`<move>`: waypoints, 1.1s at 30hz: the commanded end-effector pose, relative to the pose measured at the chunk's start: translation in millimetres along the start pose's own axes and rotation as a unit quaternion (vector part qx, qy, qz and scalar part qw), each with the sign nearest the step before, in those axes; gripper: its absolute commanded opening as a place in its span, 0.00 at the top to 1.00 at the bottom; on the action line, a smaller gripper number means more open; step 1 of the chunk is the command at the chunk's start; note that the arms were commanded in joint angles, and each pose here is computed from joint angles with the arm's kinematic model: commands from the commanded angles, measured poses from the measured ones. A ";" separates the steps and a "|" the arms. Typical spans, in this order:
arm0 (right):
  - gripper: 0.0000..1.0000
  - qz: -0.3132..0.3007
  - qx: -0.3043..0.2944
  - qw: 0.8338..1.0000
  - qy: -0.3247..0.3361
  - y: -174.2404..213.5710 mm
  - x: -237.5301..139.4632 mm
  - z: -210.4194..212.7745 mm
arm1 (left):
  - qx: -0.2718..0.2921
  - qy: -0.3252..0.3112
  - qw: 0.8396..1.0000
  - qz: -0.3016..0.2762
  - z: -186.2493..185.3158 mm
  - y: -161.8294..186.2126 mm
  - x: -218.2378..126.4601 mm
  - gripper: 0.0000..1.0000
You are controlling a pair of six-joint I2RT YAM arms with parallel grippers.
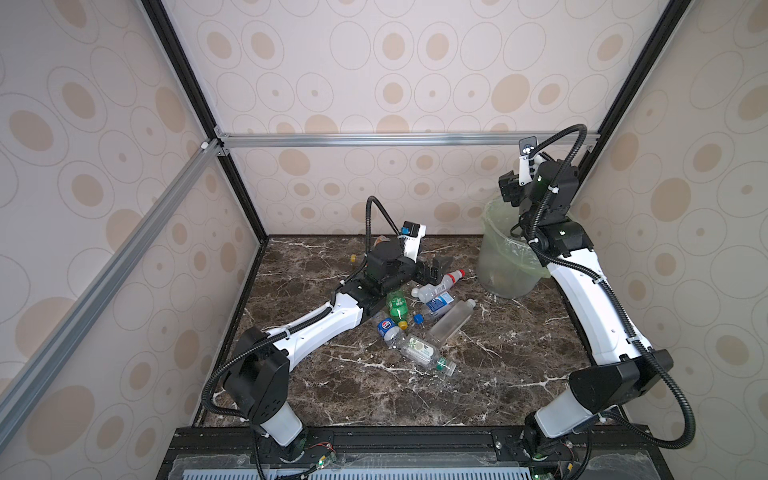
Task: Throw the plastic bottles in the bin
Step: 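Withdraw the right gripper toward the bottles while the left gripper lowers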
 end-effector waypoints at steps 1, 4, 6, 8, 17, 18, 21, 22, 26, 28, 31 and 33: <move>0.00 -0.001 0.007 1.000 0.000 -4.1 -5.6 -0.8 | 0.010 0.001 1.000 -0.019 -4.8 -14.9 -10.0 0.01; 0.00 0.002 0.014 1.000 -0.004 -3.7 -6.1 0.0 | 0.009 -0.010 1.000 -0.016 -2.8 -14.3 -12.5 0.01; 0.00 0.002 0.022 0.999 -0.025 -5.9 -12.4 11.4 | 0.005 -0.037 0.999 -0.002 2.5 -10.9 -13.7 0.01; 0.00 0.013 0.037 0.998 -0.050 -4.0 -18.7 21.1 | -0.002 -0.076 0.997 0.022 10.6 -5.6 -13.1 0.01; 0.00 0.099 0.074 0.975 -0.185 35.7 -65.7 89.9 | -0.036 -0.238 0.966 0.091 43.6 16.9 -46.7 0.01; 0.00 0.113 0.076 0.972 -0.193 42.8 -70.5 95.0 | -0.041 -0.252 0.962 0.099 46.7 19.6 -53.9 0.01; 0.00 0.174 0.104 0.951 -0.232 71.5 -87.1 111.2 | -0.065 -0.276 0.951 0.127 55.6 37.6 -77.2 0.01; 0.00 0.196 0.114 0.941 -0.251 82.7 -92.9 117.1 | -0.076 -0.279 0.947 0.137 58.0 47.7 -85.5 0.01; 0.00 0.261 0.095 0.915 -0.294 134.2 -114.9 141.9 | -0.137 -0.275 0.937 0.166 62.9 89.8 -114.6 0.01; 0.00 0.282 0.064 0.907 -0.306 157.8 -125.5 153.2 | -0.164 -0.281 0.929 0.177 62.8 111.4 -128.1 0.01; 0.00 0.304 0.023 0.897 -0.320 185.0 -143.2 165.8 | -0.194 -0.290 0.919 0.183 61.8 135.3 -146.4 0.01; 0.00 0.312 0.014 0.884 -0.347 197.2 -155.8 174.4 | -0.209 -0.296 0.915 0.177 61.6 143.2 -154.6 0.01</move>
Point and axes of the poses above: each gripper's point midway between its finger pads, its own x axis out along the fingers, its own z axis along the line the jaws close on, y = z × x, the point moved 7 cm from there along -x, back along the fingers, and after that the axes turned 13 degrees about x, right-handed, at the moved point
